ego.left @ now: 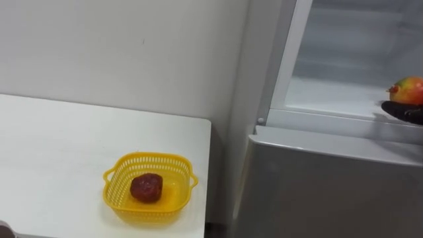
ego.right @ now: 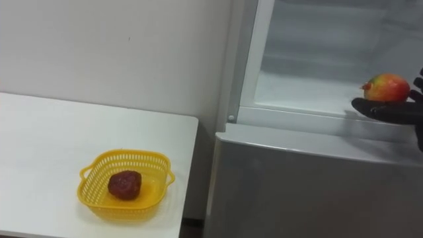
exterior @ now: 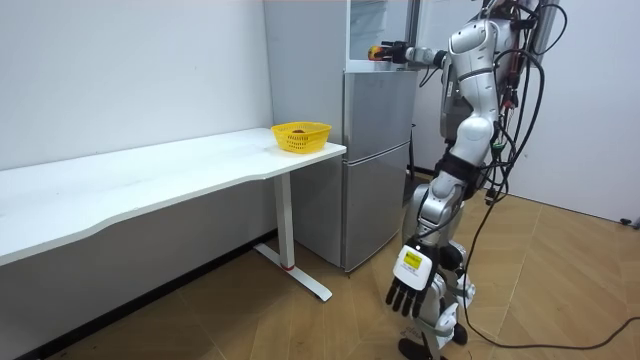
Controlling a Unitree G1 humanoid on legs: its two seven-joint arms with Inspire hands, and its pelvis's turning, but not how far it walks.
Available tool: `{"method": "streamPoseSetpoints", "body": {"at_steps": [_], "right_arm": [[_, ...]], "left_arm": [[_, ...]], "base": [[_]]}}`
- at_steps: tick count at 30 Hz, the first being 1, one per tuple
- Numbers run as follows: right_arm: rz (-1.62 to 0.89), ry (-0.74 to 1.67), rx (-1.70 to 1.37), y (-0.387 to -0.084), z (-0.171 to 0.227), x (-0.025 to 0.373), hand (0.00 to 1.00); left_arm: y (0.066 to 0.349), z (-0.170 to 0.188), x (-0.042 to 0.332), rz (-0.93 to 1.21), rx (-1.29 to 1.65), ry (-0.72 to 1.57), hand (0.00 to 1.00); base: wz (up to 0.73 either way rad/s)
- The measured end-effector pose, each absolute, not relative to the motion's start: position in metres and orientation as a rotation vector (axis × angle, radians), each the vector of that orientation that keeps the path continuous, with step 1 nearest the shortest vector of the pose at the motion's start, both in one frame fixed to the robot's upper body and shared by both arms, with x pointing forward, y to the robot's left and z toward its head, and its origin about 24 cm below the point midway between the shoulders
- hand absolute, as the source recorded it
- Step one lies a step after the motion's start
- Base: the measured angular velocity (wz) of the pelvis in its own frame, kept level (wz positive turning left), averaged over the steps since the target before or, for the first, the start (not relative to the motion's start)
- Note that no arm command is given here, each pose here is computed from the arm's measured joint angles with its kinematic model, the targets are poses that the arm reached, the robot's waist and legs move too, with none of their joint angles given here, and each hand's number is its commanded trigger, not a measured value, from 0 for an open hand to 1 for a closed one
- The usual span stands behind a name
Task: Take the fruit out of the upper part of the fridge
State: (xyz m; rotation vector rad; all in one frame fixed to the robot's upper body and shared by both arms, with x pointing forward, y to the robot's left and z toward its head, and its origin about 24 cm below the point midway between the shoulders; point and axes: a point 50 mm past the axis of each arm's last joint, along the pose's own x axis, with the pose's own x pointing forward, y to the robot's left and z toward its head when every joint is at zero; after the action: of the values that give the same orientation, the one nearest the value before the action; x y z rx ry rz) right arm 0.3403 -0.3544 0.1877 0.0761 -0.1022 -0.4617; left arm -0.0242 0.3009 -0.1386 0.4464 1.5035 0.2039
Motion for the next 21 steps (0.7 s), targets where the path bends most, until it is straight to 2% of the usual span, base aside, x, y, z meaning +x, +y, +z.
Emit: {"method": "streamPoseSetpoints", "body": {"at_steps": [21], "right_arm": [[-0.432, -0.048, -0.172, -0.349, 0.195, 0.351, 0.0]], "left_arm": [[0.299, -0.139, -0.021, 0.169, 0.436, 1.499, 0.0]], "base": [[0.01]]}}
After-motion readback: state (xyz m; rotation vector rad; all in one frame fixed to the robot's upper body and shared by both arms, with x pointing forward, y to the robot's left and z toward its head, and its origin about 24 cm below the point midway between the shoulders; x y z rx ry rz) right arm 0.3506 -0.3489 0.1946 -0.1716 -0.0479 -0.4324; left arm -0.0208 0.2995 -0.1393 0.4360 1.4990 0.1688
